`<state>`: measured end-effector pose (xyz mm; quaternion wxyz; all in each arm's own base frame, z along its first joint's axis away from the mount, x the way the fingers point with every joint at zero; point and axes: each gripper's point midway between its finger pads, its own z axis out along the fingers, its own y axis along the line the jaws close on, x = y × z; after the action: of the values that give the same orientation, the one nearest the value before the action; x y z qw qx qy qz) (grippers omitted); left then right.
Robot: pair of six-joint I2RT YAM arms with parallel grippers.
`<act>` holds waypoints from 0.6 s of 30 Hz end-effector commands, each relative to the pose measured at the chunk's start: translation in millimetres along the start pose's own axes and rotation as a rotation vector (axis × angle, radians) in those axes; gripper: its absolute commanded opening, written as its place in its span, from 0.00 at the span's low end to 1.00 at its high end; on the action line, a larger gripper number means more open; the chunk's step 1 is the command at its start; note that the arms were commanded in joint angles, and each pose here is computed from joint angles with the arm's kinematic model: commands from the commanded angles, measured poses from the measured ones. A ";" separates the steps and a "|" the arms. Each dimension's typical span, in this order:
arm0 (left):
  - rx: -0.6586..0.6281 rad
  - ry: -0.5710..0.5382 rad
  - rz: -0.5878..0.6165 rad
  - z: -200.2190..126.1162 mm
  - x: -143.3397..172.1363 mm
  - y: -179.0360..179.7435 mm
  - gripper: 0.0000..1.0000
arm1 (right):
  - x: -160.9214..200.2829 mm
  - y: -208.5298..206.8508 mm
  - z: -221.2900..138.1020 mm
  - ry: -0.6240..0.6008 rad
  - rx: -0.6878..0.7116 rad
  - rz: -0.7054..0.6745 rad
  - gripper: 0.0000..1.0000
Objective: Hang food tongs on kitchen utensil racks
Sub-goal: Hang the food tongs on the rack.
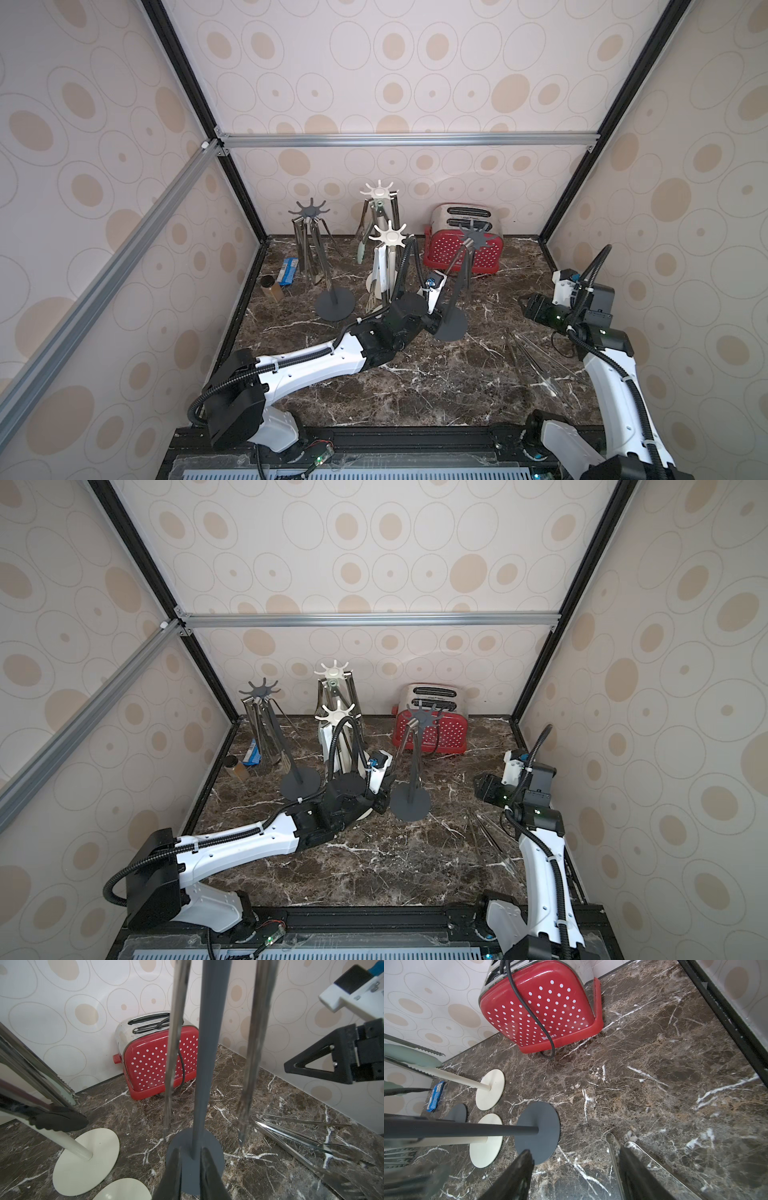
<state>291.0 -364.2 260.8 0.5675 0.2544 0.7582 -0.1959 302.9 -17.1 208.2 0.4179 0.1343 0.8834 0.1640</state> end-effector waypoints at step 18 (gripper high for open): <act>-0.010 -0.024 -0.021 -2.2 -11.0 4.7 0.20 | 3.8 -0.4 0.9 0.001 -0.009 -0.016 0.69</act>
<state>290.9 -364.0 258.6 0.5654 0.2553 0.7599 -0.1942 302.0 -16.9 204.7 0.4145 0.1355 0.8848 0.1643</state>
